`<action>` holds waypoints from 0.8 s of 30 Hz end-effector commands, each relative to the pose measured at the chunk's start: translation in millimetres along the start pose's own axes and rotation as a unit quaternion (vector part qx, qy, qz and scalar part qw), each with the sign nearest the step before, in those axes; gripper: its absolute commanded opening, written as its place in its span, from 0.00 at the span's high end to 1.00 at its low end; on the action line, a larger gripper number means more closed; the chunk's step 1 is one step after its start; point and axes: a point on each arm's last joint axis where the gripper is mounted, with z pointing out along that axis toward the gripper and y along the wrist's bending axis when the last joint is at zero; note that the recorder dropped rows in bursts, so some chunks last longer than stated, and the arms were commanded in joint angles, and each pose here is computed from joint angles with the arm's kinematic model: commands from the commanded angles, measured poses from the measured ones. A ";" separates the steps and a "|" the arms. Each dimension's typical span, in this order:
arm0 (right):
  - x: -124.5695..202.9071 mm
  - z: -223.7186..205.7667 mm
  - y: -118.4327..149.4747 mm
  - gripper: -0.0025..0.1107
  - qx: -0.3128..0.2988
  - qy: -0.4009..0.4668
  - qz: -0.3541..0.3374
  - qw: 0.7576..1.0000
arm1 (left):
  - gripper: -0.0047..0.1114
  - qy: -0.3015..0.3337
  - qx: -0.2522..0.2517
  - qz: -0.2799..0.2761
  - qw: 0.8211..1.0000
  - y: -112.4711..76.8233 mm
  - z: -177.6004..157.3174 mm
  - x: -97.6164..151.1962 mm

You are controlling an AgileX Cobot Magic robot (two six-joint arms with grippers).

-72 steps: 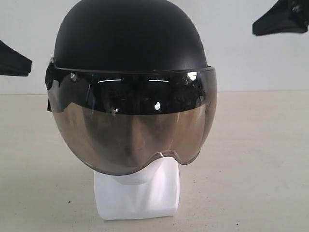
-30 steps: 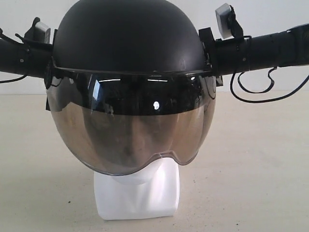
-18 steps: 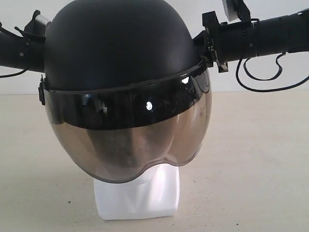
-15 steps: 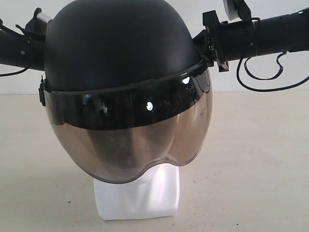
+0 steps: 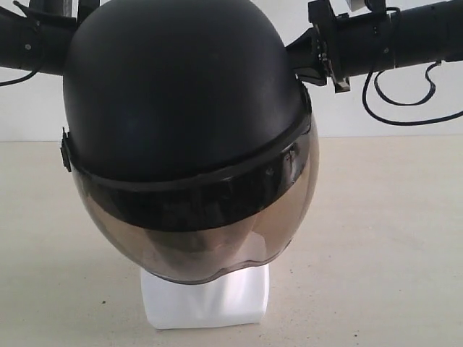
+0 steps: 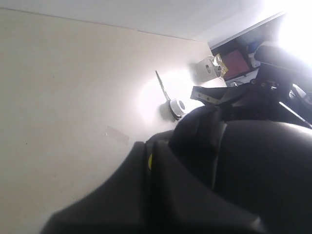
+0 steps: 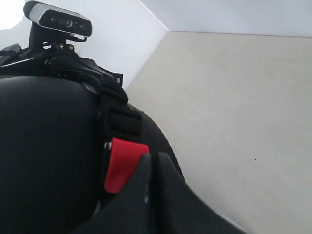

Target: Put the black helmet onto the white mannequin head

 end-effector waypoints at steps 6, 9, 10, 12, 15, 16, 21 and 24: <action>2.3 -4.1 15.0 0.98 -0.015 0.031 -0.017 0.999 | 0.92 0.003 0.023 0.007 1.000 -17.4 -1.2 -1.6; 3.7 -4.2 13.9 0.98 -0.009 0.038 -0.018 0.999 | 0.92 0.002 0.022 0.014 1.000 -16.9 -2.0 -1.9; 4.6 -4.2 13.1 0.98 -0.005 0.044 -0.021 0.999 | 0.92 0.002 0.022 0.015 1.000 -16.9 -2.1 -1.9; 5.9 -4.4 10.8 0.98 0.008 0.051 -0.025 0.998 | 0.92 -0.001 0.020 0.024 1.000 -15.4 -4.5 -2.8; 4.2 -5.1 7.7 0.98 0.023 0.042 -0.027 0.998 | 0.92 -0.007 0.016 0.023 1.000 -12.5 -9.4 -4.4; 3.6 -5.0 7.1 0.98 0.026 0.039 -0.027 0.999 | 0.92 -0.009 0.014 0.022 1.000 -11.3 -11.4 -5.1; -0.8 -14.6 -2.3 0.98 0.056 0.020 -0.023 0.998 | 0.92 -0.027 0.002 0.025 0.999 -2.8 -26.6 -9.7; -6.3 -28.8 -9.3 0.98 0.078 -0.002 -0.018 0.997 | 0.92 -0.037 -0.007 0.025 0.999 -0.4 -37.2 -12.2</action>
